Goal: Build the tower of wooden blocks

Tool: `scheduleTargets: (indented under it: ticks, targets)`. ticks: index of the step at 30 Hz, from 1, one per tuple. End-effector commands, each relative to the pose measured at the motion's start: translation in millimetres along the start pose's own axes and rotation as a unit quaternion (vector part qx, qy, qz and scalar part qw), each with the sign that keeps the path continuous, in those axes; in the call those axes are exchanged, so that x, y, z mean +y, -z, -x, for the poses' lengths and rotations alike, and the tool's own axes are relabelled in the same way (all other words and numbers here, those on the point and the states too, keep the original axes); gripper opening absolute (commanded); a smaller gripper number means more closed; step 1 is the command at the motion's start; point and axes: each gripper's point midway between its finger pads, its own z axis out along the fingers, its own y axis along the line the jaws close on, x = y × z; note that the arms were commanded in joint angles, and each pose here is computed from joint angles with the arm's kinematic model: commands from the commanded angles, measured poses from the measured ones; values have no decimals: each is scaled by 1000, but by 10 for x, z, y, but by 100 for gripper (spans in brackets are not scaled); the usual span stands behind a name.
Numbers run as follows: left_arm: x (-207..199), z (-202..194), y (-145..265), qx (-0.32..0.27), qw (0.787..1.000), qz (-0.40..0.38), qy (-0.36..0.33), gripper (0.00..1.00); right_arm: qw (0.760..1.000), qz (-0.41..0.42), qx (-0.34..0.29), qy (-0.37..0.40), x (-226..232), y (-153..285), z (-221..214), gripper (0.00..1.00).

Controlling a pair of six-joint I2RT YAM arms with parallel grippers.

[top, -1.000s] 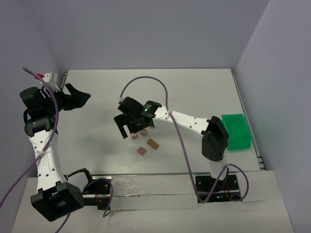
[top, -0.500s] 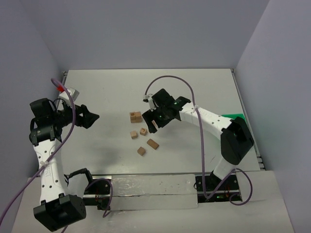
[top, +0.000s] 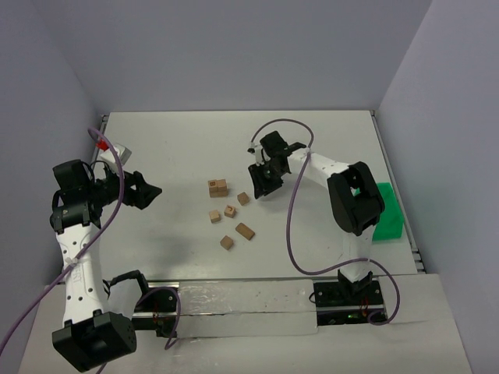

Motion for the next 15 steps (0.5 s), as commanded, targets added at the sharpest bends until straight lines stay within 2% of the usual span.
scheduleTargets:
  ticks: [1, 15]
  targets:
    - [-9, 105, -14, -18, 1000, -7, -22, 90, 997, 64, -35, 20, 299, 36, 346, 47]
    - [9, 94, -36, -17, 999, -7, -26, 90, 995, 102, 0, -9, 350, -325, 440, 47]
